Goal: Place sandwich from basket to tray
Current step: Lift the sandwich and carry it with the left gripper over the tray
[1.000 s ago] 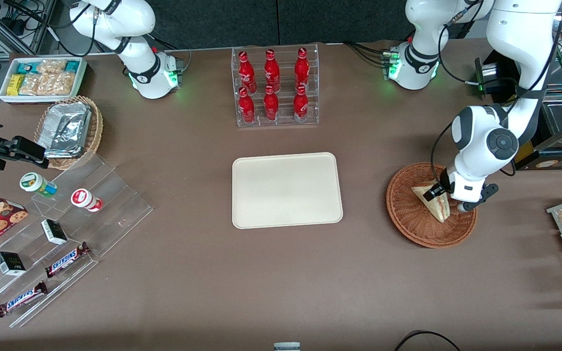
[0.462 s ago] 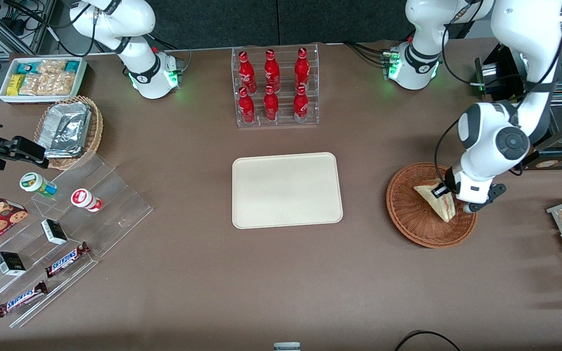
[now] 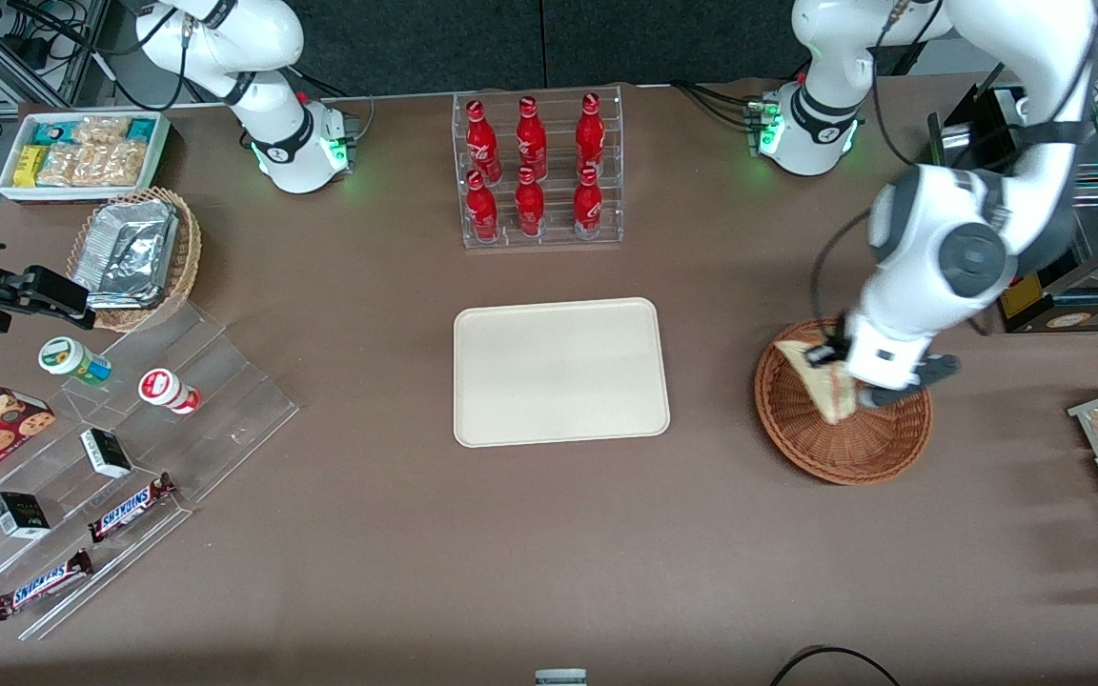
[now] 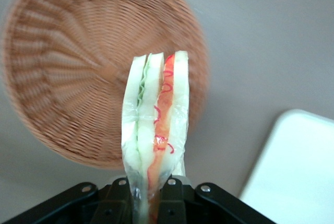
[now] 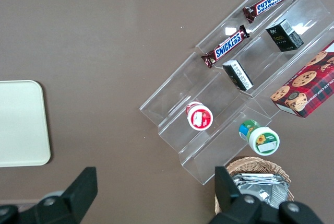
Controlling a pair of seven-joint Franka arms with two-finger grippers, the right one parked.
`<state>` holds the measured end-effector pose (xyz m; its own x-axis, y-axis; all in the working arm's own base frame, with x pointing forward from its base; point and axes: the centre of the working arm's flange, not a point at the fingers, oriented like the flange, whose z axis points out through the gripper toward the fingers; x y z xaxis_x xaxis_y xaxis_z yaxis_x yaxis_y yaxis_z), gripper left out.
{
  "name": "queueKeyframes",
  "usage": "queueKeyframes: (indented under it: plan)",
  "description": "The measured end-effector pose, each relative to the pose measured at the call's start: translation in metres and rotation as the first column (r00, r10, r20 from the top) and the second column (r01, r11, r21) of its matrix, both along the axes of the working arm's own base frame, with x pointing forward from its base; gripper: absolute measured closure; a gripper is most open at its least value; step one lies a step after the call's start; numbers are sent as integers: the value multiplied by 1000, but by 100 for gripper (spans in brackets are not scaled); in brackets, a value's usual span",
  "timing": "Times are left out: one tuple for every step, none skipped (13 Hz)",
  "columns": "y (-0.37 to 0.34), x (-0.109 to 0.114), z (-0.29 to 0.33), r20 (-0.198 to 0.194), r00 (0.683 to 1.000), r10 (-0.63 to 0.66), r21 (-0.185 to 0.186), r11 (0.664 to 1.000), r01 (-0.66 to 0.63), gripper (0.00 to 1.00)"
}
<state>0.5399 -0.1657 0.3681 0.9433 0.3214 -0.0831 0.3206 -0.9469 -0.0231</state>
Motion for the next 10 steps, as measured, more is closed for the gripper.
queueKeyframes:
  plan:
    - [-31, -10, 2, 1, 999, -48, -7, 999, 48, 83]
    - [-60, -20, 6, 6, 995, -96, -16, 995, 96, 83]
    - [-85, -29, 10, 14, 990, -140, -26, 990, 140, 83]
    - [-107, -37, 14, 21, 984, -176, -37, 983, 177, 83]
    - [-127, -42, 17, 25, 979, -204, -51, 977, 205, 83]
    - [-146, -46, 19, 27, 974, -225, -65, 972, 226, 83]
    - [-166, -49, 17, 32, 969, -245, -63, 967, 247, 83]
    - [-187, -52, 12, 39, 966, -255, -49, 965, 257, 83]
    - [-211, -55, 7, 46, 967, -251, -38, 967, 253, 83]
    - [-234, -57, 0, 52, 968, -244, -32, 969, 246, 83]
